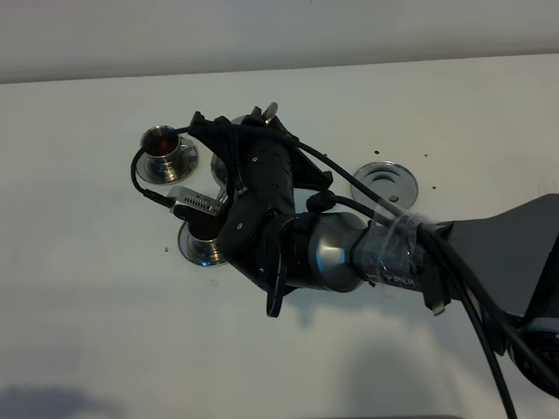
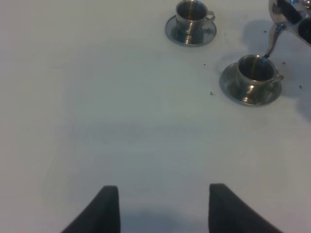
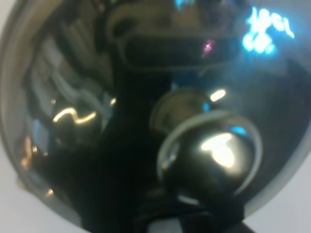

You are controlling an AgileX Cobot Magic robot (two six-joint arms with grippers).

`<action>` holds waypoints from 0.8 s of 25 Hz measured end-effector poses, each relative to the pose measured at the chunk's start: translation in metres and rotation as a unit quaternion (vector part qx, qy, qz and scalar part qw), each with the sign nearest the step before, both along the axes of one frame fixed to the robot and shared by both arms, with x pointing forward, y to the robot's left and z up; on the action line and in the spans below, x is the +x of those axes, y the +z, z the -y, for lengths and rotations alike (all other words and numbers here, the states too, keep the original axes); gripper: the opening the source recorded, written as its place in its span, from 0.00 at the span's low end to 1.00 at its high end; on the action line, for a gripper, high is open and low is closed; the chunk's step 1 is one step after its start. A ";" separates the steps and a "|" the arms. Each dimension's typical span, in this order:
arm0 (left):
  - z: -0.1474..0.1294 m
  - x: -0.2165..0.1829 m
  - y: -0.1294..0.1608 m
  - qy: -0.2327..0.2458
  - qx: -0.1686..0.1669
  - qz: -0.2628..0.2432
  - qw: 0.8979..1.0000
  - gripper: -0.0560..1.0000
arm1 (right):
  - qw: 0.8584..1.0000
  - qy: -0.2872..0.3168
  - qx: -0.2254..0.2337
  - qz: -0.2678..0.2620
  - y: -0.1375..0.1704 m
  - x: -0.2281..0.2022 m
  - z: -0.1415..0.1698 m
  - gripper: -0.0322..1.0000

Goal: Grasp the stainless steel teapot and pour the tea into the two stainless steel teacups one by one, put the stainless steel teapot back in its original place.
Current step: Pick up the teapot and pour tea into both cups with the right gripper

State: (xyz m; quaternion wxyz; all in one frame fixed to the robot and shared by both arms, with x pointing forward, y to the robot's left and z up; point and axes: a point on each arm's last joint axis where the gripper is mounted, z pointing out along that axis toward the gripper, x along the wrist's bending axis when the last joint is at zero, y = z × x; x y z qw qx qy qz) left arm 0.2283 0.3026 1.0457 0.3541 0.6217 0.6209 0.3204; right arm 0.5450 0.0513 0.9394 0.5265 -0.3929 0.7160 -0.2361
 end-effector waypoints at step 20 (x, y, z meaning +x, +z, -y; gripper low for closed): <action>0.000 0.000 0.000 0.000 0.000 0.000 1.000 0.48 | 0.942 -0.239 0.201 -0.120 0.000 -0.015 0.014 0.20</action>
